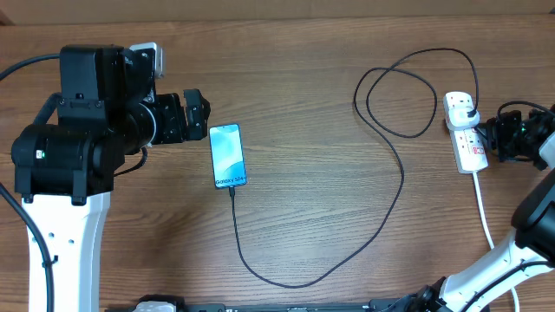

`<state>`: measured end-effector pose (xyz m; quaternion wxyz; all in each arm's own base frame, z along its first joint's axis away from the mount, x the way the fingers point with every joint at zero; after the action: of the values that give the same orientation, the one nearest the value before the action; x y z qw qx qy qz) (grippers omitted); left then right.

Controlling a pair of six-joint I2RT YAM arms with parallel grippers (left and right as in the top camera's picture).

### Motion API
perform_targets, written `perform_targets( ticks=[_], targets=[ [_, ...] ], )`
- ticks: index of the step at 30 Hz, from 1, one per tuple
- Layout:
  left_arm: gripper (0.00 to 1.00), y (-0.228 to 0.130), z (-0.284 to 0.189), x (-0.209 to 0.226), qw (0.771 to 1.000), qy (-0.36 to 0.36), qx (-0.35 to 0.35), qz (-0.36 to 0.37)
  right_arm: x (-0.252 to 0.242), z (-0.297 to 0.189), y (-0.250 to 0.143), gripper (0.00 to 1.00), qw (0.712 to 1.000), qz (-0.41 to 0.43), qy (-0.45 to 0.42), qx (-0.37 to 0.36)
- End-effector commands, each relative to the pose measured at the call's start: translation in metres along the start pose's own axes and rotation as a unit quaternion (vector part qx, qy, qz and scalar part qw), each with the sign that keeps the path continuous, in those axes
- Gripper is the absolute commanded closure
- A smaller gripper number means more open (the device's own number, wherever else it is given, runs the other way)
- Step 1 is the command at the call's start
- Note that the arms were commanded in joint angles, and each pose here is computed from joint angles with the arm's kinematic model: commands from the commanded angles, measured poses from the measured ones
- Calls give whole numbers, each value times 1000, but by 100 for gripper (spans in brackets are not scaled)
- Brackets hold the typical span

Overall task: Plug charger to phone and switch on socket
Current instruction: 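Press the orange switch beside the charger with the right gripper, then lift the right gripper away from the power strip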

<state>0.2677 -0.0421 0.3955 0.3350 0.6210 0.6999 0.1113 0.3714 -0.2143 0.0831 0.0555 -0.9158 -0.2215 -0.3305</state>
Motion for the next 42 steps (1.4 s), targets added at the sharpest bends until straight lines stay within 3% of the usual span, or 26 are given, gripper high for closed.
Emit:
perform_targets(
  ticks=[1, 25, 34, 42],
  targets=[
    [0, 3, -5, -4, 1000, -9, -7, 0, -5, 23, -32, 96, 998, 4, -24, 50],
    [0, 3, -5, -4, 1000, -9, -7, 0, 0, 29, -51, 96, 996, 7, -37, 86],
    [0, 3, -5, -4, 1000, -9, -7, 0, -7, 27, -45, 96, 996, 5, -67, 63],
    [0, 3, -5, -4, 1000, -9, -7, 0, -1, -22, -11, 96, 999, 17, -46, 18]
  ],
)
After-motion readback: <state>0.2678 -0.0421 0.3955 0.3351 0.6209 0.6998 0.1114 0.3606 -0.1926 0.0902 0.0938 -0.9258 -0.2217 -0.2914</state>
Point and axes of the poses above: each gripper's point midway between its finger pads, its own z axis out along the fingers, its own x axis along the line the jaws close on, y = z × x, the point moved 8 cm from there along -z, back along the fingers, and after that the axes turned 4 degrees about -z, right-handed, at the moved point
